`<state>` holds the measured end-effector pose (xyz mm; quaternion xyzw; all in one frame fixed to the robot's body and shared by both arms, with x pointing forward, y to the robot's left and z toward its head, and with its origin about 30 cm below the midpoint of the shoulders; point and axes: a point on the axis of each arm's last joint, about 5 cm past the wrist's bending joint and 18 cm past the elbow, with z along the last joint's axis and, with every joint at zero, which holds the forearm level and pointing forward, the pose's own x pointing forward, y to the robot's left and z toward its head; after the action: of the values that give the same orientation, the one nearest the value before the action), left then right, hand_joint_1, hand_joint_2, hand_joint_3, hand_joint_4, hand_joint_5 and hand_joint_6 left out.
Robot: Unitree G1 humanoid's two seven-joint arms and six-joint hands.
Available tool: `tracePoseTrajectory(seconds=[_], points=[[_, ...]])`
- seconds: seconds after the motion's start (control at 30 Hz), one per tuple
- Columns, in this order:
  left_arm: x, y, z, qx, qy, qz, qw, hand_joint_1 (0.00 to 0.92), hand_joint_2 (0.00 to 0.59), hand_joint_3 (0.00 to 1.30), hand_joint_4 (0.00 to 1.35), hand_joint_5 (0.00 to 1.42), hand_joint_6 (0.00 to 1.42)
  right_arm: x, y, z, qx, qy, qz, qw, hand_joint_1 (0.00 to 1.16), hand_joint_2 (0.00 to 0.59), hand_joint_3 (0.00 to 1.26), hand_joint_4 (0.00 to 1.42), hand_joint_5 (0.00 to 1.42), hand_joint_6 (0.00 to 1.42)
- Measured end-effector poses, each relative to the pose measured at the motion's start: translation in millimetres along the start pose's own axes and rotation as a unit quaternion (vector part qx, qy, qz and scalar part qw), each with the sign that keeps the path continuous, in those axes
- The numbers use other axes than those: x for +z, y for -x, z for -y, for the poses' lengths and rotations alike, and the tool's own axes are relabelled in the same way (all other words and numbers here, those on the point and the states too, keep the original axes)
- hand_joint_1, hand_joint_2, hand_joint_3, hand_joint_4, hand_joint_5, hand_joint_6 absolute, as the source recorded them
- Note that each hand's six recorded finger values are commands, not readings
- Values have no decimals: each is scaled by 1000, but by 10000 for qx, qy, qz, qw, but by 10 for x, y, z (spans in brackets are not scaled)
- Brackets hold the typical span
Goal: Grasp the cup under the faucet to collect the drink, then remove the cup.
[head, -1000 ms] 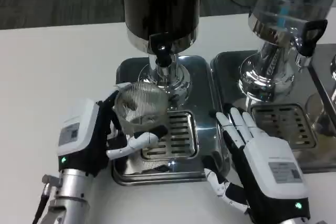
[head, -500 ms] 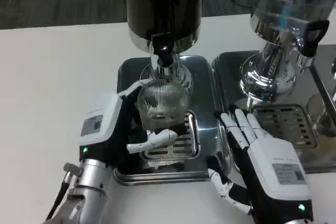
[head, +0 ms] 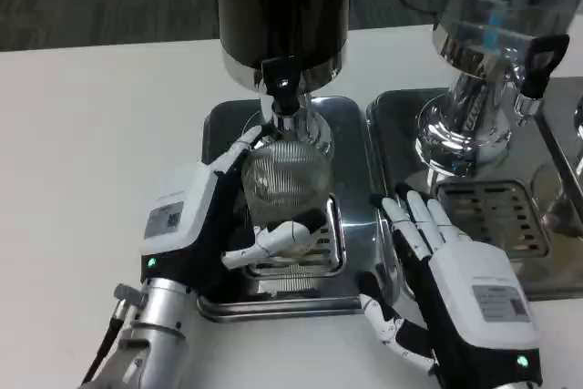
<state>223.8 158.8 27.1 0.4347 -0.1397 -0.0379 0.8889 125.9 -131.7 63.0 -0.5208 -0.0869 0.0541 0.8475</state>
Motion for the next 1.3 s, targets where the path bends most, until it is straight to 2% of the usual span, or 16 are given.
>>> tracePoseTrajectory(seconds=[0.2, 0.37, 0.47, 0.5, 0.53, 0.6, 0.63, 0.73, 0.9, 1.0, 1.1, 1.2, 1.3], points=[[-28, 60, -22, 52, -93, -19, 9999, 15, 0, 162, 263, 528, 638, -7, -7, 0, 34, 33, 48, 10000, 477, 456, 96, 1, 28, 166], [-45, 141, -36, 118, -112, -52, 9999, 0, 0, 157, 263, 522, 629, -19, -11, 8, 37, 38, 52, 10000, 477, 456, 96, 1, 28, 166], [-97, 227, -78, 252, -143, -209, 9994, 0, 0, 135, 243, 507, 603, -19, -12, 9, 43, 19, 53, 10000, 477, 456, 96, 1, 28, 166], [-118, 252, -99, 315, -154, -269, 9990, 0, 0, 83, 203, 491, 577, -19, -12, 9, 44, 13, 54, 10000, 477, 456, 96, 1, 28, 166], [-136, 280, -114, 348, -162, -317, 9988, 0, 0, 17, 109, 436, 470, -20, -11, 9, 47, 17, 56, 10000, 477, 456, 96, 1, 26, 166], [-146, 318, -128, 442, -151, -355, 9983, 0, 0, 1, 8, 326, 302, -18, -11, 8, 50, 15, 62, 10000, 477, 456, 96, 1, 19, 157], [-160, 359, -144, 605, -145, -391, 9973, 0, 0, 0, 2, 271, 225, -19, -9, 8, 51, 26, 63, 10000, 477, 456, 96, 1, 17, 154], [-206, 437, -215, 774, -159, -395, 9961, 0, 0, 0, 0, 177, 99, -14, -3, 14, 39, 86, 73, 9999, 470, 449, 96, 0, 1, 113], [-323, 608, -380, 905, -306, -579, 9937, 0, 35, 0, 0, 77, 1, 1, 18, 31, 31, 536, 38, 9985, 434, 431, 51, 0, 0, 1], [-366, 657, -438, 824, -506, -526, 9939, 0, 57, 0, 0, 22, 0, 10, 13, 37, 115, 702, 1, 9975, 416, 420, 33, 0, 0, 0], [-380, 769, -432, 669, -485, -502, 9953, 0, 71, 3, 0, 126, 24, 33, 45, 14, 263, 705, -24, 9972, 411, 419, 29, 0, 0, 0], [-315, 779, -474, 883, -97, -227, 9958, 0, 77, 0, 0, 57, 23, 37, 78, 3, 312, 670, -60, 9972, 389, 429, 24, 0, 0, 0], [-223, 672, -642, 983, 714, 291, 9922, 0, 85, 0, 0, 0, 0, 34, 87, 0, 305, 639, -79, 9975, 385, 428, 24, 0, 0, 0]])
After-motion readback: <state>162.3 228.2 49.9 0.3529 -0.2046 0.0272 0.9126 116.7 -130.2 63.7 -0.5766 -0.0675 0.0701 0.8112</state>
